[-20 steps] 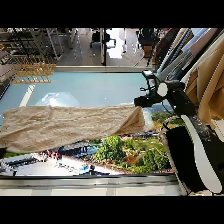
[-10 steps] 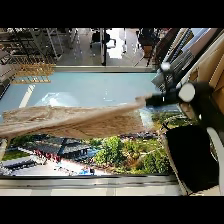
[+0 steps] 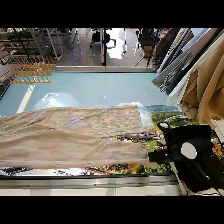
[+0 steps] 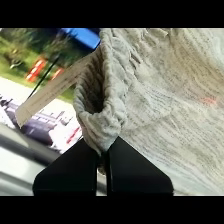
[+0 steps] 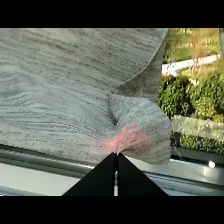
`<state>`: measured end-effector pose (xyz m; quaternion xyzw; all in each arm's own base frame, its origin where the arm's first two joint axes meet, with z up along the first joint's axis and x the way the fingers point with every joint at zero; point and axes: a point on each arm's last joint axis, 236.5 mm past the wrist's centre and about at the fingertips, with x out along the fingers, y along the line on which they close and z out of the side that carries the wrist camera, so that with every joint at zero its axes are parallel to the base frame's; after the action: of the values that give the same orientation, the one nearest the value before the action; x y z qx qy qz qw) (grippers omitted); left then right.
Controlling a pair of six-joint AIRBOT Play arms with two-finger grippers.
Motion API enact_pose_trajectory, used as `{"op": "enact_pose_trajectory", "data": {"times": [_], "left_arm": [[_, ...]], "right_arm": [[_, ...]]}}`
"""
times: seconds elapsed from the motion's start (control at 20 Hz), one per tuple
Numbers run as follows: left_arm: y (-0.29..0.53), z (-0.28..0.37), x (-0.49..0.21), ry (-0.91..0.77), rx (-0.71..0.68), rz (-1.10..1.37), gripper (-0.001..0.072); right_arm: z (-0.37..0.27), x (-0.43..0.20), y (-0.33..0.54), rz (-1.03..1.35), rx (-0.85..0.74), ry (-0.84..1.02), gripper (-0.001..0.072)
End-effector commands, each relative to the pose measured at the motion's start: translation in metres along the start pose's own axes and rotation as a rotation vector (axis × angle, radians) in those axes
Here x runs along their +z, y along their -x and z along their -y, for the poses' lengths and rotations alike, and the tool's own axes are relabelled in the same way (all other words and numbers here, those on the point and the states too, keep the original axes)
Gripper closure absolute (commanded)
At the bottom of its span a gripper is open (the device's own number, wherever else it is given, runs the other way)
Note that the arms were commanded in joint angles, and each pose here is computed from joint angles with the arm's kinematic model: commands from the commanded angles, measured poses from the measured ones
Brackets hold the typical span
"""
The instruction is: Fold the clothes and pants, and hang the long-sleeved shirts on hangers.
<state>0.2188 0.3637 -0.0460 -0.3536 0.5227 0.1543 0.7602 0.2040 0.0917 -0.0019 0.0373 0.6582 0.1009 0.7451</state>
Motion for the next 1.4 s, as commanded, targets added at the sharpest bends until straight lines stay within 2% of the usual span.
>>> {"op": "enact_pose_trajectory", "data": {"times": [0.0,0.3,0.5,0.65,0.9,1.05,1.35], "left_arm": [[-0.001,-0.022,-0.021,-0.041,-0.006,-0.057,0.0698],[-0.001,-0.026,-0.023,-0.04,0.005,-0.061,0.0698],[0.018,-0.023,0.001,-0.046,0.015,0.004,0.0699],[0.034,0.005,0.033,-0.051,-0.082,0.12,0.0698],[0.06,0.064,0.084,0.016,-0.345,0.342,0.0698],[0.063,0.064,0.111,0.128,-0.342,0.427,0.0698],[0.029,0.085,0.152,0.204,-0.304,0.493,0.0698]], "right_arm": [[-0.003,-0.027,-0.007,-0.055,0.021,-0.045,0.0702],[0.013,-0.066,0.002,-0.21,-0.048,-0.033,0.0702],[0.013,-0.038,0.025,-0.082,-0.064,-0.014,0.0702],[0.0,0.011,0.035,0.11,-0.019,-0.007,0.0702],[-0.012,0.116,0.036,0.467,0.031,-0.001,0.0702],[-0.012,0.189,0.024,0.632,0.009,0.052,0.0703],[0.025,0.338,-0.012,0.673,-0.085,0.082,0.0703]]}}
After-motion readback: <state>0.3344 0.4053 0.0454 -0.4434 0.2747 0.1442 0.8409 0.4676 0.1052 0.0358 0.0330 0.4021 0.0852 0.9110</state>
